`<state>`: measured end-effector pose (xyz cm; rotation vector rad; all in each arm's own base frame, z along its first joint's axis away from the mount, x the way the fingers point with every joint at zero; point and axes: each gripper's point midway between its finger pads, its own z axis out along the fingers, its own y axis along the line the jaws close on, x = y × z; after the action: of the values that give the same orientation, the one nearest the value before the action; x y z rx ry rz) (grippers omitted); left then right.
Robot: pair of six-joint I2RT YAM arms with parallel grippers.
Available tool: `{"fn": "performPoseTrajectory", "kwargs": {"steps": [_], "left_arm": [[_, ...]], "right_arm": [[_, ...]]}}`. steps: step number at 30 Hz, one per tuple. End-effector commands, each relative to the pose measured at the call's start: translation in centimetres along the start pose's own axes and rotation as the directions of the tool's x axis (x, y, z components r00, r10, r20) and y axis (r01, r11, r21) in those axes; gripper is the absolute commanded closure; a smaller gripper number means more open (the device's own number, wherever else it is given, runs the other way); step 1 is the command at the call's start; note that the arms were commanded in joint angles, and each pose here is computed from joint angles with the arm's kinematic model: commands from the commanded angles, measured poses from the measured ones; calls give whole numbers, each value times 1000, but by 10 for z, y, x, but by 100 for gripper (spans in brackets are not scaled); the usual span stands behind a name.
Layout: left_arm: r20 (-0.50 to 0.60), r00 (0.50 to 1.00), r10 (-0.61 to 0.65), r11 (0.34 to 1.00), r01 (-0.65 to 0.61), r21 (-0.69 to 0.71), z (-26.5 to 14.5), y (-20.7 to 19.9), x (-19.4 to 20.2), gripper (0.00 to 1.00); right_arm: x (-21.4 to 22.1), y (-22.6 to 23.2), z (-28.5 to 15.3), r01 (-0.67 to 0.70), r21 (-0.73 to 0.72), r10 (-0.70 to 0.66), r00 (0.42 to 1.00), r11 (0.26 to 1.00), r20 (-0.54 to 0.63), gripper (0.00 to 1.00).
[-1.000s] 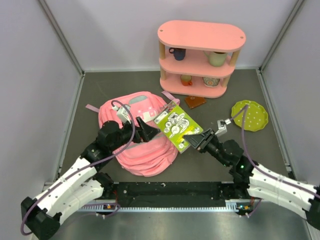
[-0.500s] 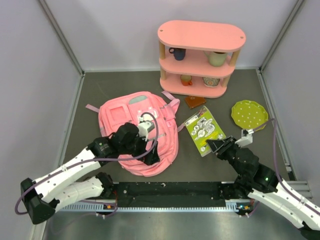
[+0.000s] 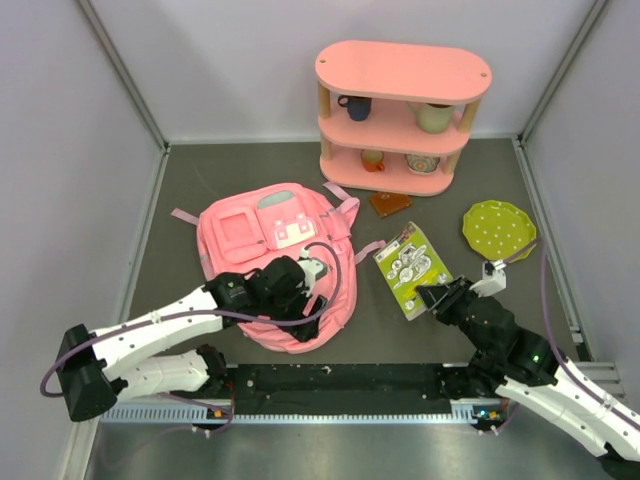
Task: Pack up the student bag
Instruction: Place the book in the student bag.
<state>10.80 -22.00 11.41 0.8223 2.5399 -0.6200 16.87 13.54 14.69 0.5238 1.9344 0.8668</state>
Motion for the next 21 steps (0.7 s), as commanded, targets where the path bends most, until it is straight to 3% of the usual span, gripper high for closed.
{"fn": "performPoseTrajectory", "kwargs": {"steps": [1,11,17,21], "left_arm": [[0,1000,30,999,-30,-11,4,-2,-7,24],[-83,996,30,997,-35,-62,19,4,1,42],[-58,998,20,996,-25,-91,15,7,-6,63],[-16,1000,21,996,-22,-84,8,4,-15,85]], "right_arm": [[-24,37,-9,-95,-117,102,993,988,56,100],[-21,36,-8,-99,-117,105,994,988,45,100],[-20,35,-8,-102,-119,108,993,988,44,100],[-19,34,-8,-106,-121,112,993,987,42,100]]}}
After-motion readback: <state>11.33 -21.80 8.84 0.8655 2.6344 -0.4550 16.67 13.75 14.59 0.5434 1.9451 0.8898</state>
